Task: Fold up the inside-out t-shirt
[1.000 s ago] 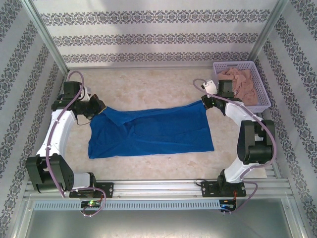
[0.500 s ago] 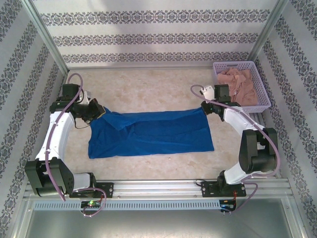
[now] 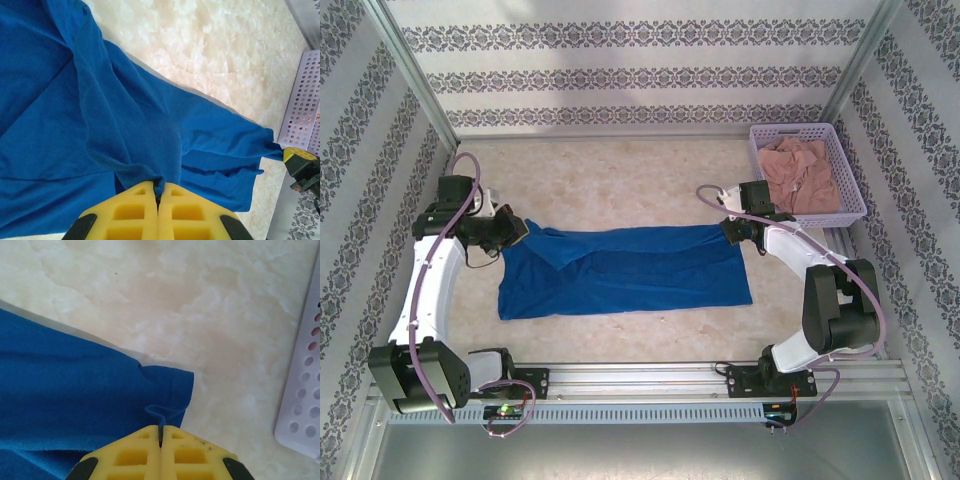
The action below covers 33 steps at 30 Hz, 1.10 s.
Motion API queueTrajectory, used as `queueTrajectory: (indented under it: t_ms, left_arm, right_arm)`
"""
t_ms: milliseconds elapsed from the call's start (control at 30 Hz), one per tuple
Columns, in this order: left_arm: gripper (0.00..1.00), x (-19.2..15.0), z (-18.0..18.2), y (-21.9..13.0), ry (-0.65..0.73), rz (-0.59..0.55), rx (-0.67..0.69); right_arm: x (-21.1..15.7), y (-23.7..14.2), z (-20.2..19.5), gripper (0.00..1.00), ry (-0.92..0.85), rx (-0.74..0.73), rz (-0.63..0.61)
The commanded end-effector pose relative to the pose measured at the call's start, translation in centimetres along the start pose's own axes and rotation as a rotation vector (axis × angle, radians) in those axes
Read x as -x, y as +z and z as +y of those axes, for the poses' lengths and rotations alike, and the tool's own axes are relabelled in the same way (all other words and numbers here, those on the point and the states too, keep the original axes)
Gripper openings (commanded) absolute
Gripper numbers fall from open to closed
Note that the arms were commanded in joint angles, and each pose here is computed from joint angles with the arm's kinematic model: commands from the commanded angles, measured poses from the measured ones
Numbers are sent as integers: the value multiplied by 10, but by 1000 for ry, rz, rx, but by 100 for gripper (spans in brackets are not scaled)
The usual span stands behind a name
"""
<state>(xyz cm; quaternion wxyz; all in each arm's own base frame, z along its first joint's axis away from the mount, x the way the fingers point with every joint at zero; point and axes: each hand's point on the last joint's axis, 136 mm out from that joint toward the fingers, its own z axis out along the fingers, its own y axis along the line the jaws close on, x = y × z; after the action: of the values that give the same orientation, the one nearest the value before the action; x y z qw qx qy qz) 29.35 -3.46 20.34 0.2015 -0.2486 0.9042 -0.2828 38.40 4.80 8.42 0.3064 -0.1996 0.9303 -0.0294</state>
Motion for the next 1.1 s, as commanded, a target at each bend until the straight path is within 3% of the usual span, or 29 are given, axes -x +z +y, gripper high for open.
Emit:
queueTrajectory:
  t_ms: [0, 433, 633, 833, 967, 1067]
  left_arm:
    - [0, -16, 11, -4, -12, 32, 26]
    - [0, -32, 39, 17, -34, 79, 80]
    - [0, -37, 49, 25, -37, 93, 101]
    - [0, -37, 51, 28, -35, 93, 104]
    - [0, -35, 53, 30, -33, 95, 106]
    - [0, -35, 52, 32, -36, 97, 101]
  right_arm:
    - [-10, -1, 0, 7, 0, -23, 35]
    - [-36, 10, 14, 10, 2, -37, 131]
    - [-50, 10, 9, 24, 36, -110, 188]
    - [-42, -13, 4, 40, 79, -168, 110]
    - [-24, -17, 11, 45, 142, -117, 44]
    - [-13, -8, 20, 45, 206, -57, 92]
